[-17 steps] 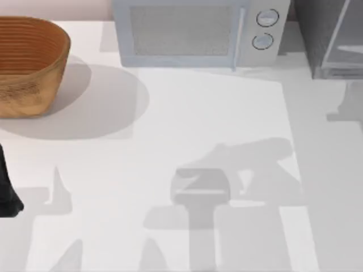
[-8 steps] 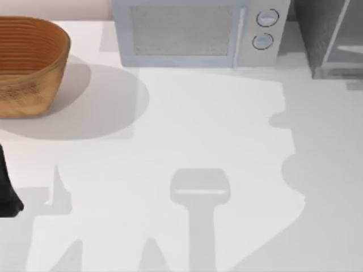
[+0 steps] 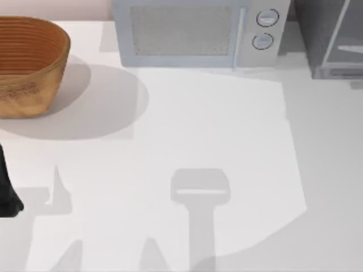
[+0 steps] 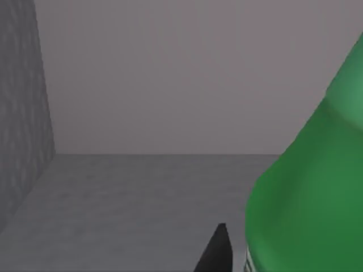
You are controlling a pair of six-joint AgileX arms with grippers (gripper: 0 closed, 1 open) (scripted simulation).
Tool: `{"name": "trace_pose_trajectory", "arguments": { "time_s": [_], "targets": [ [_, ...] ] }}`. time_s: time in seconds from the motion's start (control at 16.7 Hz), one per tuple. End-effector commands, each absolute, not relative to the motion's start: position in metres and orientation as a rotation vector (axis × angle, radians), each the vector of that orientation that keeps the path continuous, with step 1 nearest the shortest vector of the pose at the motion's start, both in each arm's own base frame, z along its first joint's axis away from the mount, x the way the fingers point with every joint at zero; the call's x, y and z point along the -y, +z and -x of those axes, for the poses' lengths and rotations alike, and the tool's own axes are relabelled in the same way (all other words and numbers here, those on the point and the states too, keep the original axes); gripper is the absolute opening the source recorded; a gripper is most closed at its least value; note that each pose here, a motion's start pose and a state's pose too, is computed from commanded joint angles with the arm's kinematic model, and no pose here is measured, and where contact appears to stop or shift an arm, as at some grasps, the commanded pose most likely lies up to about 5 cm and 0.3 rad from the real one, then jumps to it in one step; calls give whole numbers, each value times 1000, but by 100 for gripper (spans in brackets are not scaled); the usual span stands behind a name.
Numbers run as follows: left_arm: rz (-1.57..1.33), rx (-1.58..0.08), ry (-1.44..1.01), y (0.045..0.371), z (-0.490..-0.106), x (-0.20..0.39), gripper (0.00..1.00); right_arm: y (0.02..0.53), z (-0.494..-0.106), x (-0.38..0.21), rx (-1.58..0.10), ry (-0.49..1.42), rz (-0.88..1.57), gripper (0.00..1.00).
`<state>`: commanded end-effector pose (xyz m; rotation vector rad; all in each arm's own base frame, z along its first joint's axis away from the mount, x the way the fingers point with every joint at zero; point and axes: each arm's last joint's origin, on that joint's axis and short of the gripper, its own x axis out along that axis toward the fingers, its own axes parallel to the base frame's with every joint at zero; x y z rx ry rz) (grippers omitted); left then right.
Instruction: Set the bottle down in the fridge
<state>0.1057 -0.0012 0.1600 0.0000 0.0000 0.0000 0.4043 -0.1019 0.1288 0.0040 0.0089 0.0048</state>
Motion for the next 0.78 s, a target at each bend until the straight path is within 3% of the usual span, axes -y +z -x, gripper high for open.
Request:
{"name": "trace_pose_trajectory", "arguments": {
  "time_s": [0.24, 0.78],
  "targets": [
    [0, 0, 0, 160, -106, 1, 100, 126, -420, 106, -13, -9, -4, 1],
    [0, 0, 0, 160, -106, 1, 100, 130, -503, 104, -6, 4, -3, 1]
  ]
}}
